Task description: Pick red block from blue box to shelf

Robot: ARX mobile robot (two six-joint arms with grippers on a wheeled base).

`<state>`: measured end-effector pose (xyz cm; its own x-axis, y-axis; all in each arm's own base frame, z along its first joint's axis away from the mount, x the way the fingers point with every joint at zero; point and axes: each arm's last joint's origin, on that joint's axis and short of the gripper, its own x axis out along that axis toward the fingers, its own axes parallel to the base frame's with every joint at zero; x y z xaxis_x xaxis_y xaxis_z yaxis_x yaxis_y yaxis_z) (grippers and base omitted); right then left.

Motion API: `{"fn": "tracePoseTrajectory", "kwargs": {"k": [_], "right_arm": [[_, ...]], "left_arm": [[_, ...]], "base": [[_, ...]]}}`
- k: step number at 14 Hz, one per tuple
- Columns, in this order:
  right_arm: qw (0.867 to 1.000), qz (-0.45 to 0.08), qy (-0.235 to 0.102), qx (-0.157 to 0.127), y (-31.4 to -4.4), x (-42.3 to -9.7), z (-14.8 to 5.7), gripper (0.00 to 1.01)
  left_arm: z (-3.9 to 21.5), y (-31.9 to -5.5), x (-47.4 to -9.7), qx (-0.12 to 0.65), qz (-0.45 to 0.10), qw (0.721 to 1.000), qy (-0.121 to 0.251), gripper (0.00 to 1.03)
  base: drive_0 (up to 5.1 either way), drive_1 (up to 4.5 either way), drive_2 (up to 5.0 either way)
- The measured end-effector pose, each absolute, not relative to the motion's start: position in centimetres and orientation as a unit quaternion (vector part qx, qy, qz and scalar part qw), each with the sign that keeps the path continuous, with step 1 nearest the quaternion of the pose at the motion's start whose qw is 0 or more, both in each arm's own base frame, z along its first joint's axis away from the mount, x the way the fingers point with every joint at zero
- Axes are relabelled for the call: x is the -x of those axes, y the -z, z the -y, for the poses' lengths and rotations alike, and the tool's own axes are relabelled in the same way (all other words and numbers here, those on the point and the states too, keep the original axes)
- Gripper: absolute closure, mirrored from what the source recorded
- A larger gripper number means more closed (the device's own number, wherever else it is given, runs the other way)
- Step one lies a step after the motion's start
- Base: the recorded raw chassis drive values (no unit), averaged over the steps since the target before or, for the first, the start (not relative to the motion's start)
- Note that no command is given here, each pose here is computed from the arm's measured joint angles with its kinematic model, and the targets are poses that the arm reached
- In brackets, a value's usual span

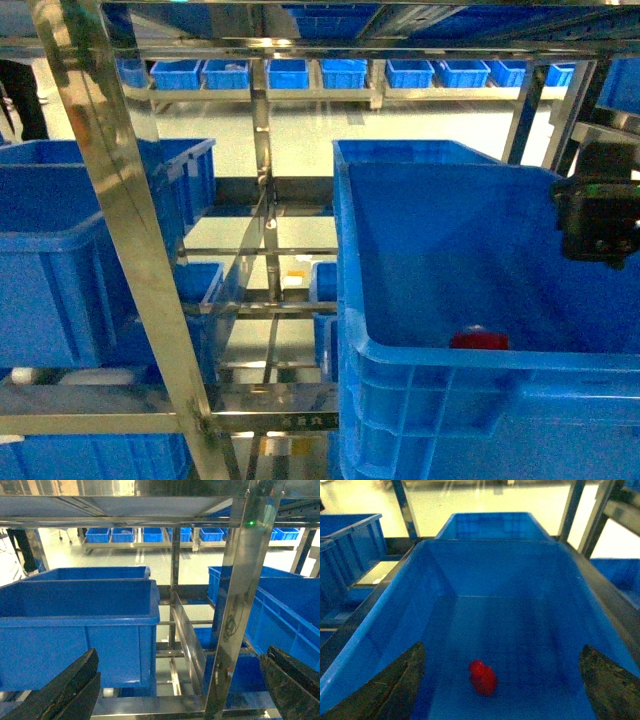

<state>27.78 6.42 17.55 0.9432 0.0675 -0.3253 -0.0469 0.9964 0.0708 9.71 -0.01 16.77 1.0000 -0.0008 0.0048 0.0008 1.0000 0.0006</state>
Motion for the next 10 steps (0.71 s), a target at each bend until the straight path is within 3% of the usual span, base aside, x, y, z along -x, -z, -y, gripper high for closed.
{"fn": "tracePoseTrajectory", "kwargs": {"k": [1, 2, 3, 5, 10], "right_arm": [[0.99, -0.139, -0.025, -0.014, -18.2, -24.5, -6.2, 0.04], [0.985, -0.167, -0.041, -0.004, -16.9, -21.2, -5.7, 0.03], [0.99, -0.135, -0.036, 0.0, -15.2, -18.4, -5.2, 0.09], [1.0, -0.014, 0.006, -0.009, -16.0, -16.5, -3.3, 0.37], [1.0, -0.003, 0.003, -0.001, -16.4, -14.2, -1.4, 1.0]], "left_arm": [[0.0, -16.8, -9.7, 0.0, 0.003, 1.0, 0.0, 0.05], [0.0, -16.8, -9.7, 0.0, 0.003, 1.0, 0.0, 0.05], [0.0, -16.8, -9.7, 0.0, 0.002, 1.0, 0.0, 0.05], [0.0, -16.8, -9.7, 0.0, 0.002, 1.0, 0.0, 0.05], [0.0, -16.8, -9.7, 0.0, 0.002, 1.0, 0.0, 0.05]], "base": [[0.0, 0.0, 0.0], [0.0, 0.0, 0.0], [0.0, 0.0, 0.0], [0.0, 0.0, 0.0], [0.0, 0.0, 0.0]]}}
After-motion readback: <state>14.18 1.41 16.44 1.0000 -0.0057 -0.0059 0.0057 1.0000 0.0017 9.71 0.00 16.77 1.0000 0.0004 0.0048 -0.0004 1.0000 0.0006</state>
